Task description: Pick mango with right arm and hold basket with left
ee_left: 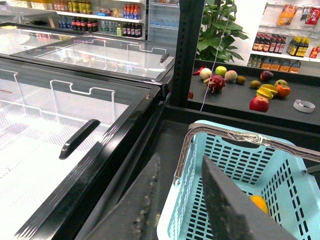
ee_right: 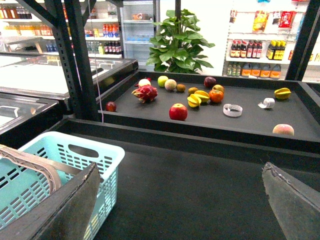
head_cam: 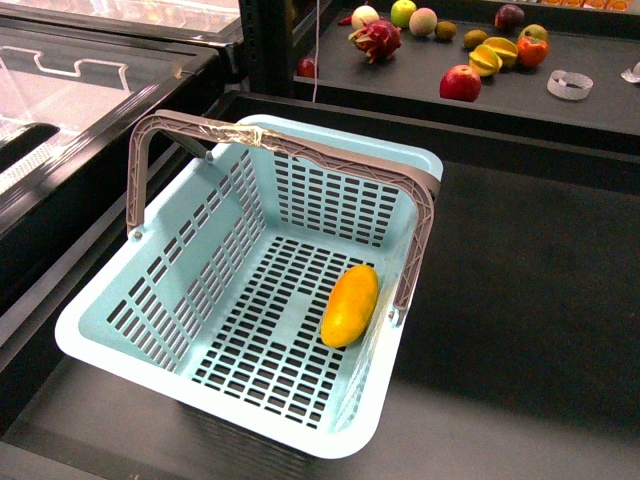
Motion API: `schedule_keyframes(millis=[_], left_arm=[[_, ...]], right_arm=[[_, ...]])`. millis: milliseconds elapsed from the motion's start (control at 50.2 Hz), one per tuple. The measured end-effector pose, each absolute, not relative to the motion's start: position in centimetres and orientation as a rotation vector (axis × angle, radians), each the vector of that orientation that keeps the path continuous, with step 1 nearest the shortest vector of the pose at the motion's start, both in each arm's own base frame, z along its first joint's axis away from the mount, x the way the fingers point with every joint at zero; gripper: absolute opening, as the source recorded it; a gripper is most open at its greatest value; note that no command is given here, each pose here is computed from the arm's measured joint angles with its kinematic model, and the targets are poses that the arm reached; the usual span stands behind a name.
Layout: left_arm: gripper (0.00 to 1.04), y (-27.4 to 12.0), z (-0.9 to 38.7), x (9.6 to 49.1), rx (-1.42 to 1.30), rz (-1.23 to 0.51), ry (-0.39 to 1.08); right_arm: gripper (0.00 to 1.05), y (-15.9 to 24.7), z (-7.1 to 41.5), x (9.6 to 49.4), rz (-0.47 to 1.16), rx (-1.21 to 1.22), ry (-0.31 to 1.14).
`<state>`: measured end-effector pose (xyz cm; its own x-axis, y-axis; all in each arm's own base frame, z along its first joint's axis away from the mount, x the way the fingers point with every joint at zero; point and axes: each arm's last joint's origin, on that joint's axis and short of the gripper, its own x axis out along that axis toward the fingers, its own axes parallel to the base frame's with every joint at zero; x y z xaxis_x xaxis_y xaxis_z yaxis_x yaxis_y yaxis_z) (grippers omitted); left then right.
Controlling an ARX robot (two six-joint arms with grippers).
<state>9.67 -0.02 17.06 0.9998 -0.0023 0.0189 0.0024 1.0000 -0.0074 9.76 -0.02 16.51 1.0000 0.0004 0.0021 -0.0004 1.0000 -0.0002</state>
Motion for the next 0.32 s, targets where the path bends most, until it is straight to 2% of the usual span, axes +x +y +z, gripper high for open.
schedule_keyframes(millis=[319], left_arm=[[0.85,-0.02,17.06,9.67,-0.007,-0.002,-0.019]], right_arm=[[0.97,-0.02,16.51,9.76,0.000,0.000,-0.002]])
